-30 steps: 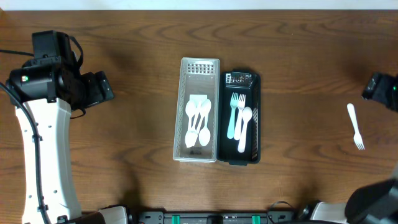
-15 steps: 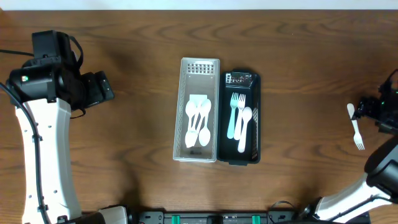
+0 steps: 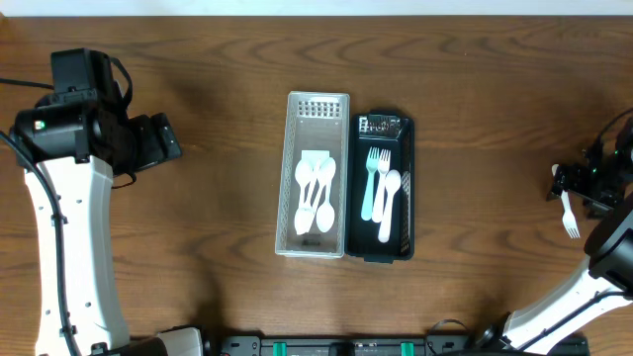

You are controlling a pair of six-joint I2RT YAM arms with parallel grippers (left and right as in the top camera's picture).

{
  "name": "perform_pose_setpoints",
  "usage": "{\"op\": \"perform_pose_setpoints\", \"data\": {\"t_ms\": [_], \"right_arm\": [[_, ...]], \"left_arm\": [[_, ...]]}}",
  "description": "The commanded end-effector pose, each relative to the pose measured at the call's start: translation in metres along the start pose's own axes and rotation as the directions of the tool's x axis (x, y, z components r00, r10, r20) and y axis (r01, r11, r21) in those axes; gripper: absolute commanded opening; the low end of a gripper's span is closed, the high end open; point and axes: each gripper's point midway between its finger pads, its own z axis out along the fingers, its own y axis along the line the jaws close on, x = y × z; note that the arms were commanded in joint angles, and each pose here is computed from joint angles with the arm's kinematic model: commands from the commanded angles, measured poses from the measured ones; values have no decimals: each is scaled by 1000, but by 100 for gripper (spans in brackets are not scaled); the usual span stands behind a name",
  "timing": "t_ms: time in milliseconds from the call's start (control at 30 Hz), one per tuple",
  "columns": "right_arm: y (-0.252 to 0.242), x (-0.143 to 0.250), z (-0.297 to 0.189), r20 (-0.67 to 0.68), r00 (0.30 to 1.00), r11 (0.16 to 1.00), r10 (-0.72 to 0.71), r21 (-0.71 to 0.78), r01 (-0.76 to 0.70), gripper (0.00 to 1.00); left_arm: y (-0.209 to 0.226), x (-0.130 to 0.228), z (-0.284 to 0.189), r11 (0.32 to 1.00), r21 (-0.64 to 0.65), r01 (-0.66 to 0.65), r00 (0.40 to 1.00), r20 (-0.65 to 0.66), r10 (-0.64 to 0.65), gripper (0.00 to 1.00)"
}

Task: Pack container
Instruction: 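Move the right gripper to the last white fork and grasp it, then carry the white fork over the black basket and release it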

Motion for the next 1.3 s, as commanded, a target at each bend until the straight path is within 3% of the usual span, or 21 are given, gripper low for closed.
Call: {"op": "perform_pose_setpoints", "data": {"t_ms": [0,433,567,633,767,833,1267], "right_arm": [[-2,0,10,-11,1000,1000,-8,-6,8,89],[-2,-9,22,10,1000,1000,-28,-4,28,89],[5,-10,22,18,999,998,-43,-36,44,85],[7,-10,22,17,999,998,-47,-35,48,80],[10,-10,22,17,999,998,-51,-34,52,56],[11,-11,22,17,998,998,-56,-34,57,49],[22,-13,22,23,996,996,-86,-30,87,22]], "left_arm": [[0,3,3,1000,3,4,1000,-13,-4,98],[0,3,3,1000,3,4,1000,-14,-4,98],[0,3,3,1000,3,4,1000,-14,-4,98],[0,3,3,1000,3,4,1000,-14,-4,98],[0,3,3,1000,3,4,1000,-14,-4,98],[0,3,3,1000,3,4,1000,-14,-4,98],[0,3,3,1000,3,4,1000,-14,-4,98]]}}
